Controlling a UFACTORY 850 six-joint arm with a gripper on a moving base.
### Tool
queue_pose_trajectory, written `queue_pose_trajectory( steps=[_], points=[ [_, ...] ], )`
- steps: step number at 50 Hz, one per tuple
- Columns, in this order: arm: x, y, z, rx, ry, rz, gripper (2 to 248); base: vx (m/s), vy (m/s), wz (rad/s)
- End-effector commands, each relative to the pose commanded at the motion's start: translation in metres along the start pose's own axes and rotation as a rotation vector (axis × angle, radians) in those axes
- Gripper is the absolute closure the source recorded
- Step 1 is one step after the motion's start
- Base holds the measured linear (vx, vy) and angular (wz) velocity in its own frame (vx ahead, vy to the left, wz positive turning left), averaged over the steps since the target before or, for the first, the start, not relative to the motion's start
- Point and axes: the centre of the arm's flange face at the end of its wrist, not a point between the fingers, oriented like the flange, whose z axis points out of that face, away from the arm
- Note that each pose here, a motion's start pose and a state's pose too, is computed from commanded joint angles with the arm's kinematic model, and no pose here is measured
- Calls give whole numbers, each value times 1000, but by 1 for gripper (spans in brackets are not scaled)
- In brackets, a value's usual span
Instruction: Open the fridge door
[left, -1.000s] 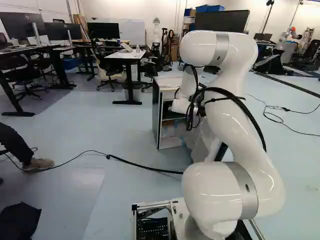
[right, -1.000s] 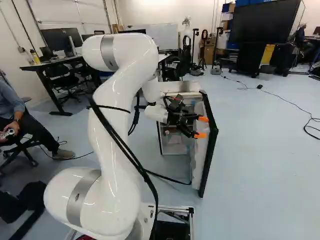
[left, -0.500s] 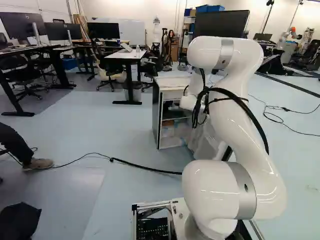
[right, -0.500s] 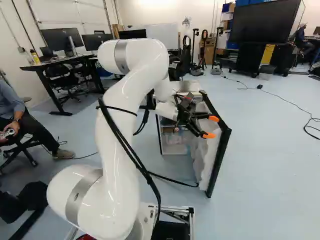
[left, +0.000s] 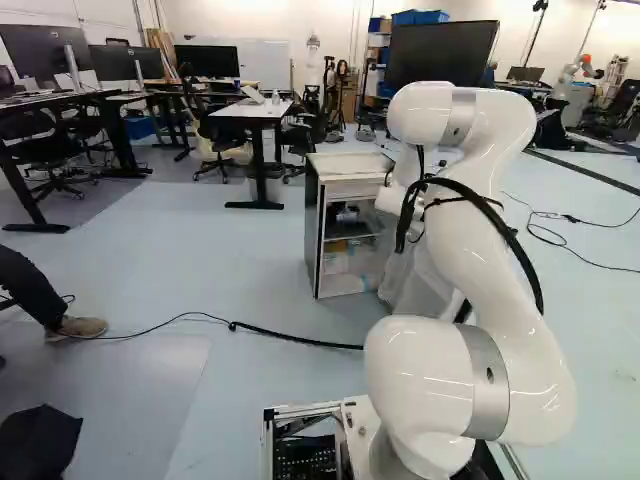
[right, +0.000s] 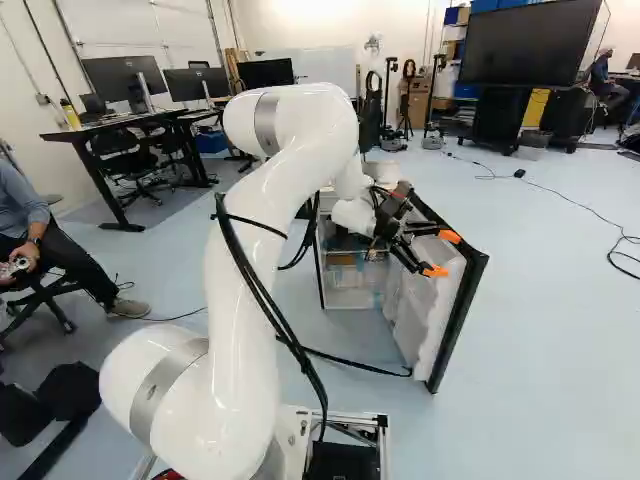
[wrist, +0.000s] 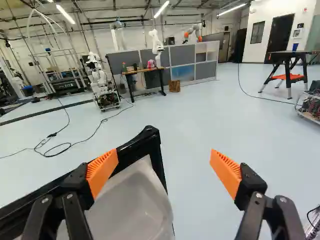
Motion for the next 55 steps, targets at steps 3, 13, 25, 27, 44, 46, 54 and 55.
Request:
queue_pose_trajectory(
  steps=[3,13,25,27,44,46,54,55],
  points=[
    [0,-2,2,-3,0,3,3,0,0,0],
    [0,8,-6,11,0,-15,3,0,0,0],
    [-1,28,-26,72,5,-61,3,0,0,0],
    [-1,32,-29,87,5,-70,3,0,0,0],
    [-2,61,-57,222,12,-140,3,0,0,0],
    [-2,64,-60,239,13,-148,3,0,0,0],
    [-1,78,-72,306,16,-180,3,0,0,0],
    [-1,80,-74,314,16,-184,3,0,0,0]
  ],
)
